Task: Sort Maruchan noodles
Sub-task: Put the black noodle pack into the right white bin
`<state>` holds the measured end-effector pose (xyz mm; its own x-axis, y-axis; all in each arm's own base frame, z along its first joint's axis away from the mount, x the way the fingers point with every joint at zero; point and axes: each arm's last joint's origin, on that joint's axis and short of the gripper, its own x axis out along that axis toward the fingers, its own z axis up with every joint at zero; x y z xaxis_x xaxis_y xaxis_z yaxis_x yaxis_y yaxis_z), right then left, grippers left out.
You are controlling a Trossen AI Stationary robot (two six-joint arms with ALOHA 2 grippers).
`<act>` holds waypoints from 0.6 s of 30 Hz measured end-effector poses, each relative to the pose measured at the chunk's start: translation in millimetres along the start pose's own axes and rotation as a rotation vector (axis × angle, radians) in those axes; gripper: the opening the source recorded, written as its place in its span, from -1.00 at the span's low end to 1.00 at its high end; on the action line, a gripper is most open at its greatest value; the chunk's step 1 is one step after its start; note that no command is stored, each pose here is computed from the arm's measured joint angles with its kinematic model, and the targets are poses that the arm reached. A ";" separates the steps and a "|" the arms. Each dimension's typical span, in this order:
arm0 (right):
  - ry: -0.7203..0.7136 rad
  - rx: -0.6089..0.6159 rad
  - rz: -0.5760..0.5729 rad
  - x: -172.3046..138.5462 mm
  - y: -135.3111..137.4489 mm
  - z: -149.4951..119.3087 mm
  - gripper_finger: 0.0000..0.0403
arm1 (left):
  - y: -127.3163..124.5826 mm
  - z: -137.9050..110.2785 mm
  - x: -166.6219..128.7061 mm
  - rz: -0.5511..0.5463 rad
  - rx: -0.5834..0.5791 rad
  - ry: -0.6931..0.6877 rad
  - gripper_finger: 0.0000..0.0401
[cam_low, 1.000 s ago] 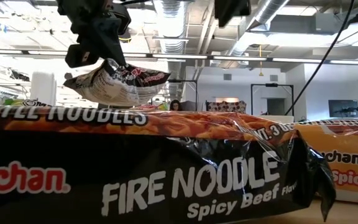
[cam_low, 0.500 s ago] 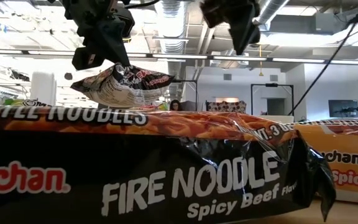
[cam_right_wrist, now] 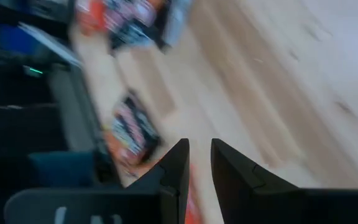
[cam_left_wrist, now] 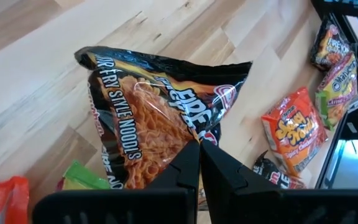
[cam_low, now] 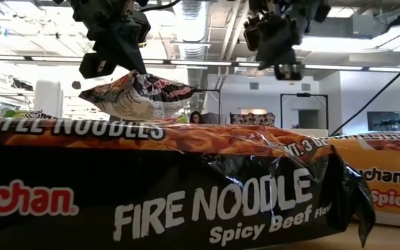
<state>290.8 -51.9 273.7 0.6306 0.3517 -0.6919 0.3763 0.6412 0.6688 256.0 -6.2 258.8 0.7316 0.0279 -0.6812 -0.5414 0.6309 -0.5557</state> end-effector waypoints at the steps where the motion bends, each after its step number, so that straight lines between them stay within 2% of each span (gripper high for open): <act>1: -0.021 -0.003 0.039 3.7 -1.4 0.6 -0.55 | 0.0 0.0 0.0 0.000 -0.002 0.000 -1.00; 6: -0.141 -0.006 0.191 16.5 -2.1 9.4 -0.55 | -0.2 0.2 0.0 -0.001 -0.013 -0.004 -1.00; 10: -0.144 -0.003 0.254 23.1 -1.1 15.0 -0.50 | -0.2 0.2 0.0 -0.001 -0.016 -0.004 -1.00; 14: -0.133 -0.004 0.268 25.9 -1.7 16.0 -0.35 | -0.2 0.2 0.0 -0.001 -0.016 -0.004 -1.00; 18: -0.149 0.012 0.260 25.3 -2.3 17.2 -0.13 | -0.2 0.2 0.0 -0.001 -0.014 -0.004 -1.00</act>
<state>317.6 -56.3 259.3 0.7994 0.3981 -0.4499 0.1965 0.5344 0.8220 256.2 -6.2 259.0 0.7336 0.0301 -0.6789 -0.5464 0.6200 -0.5630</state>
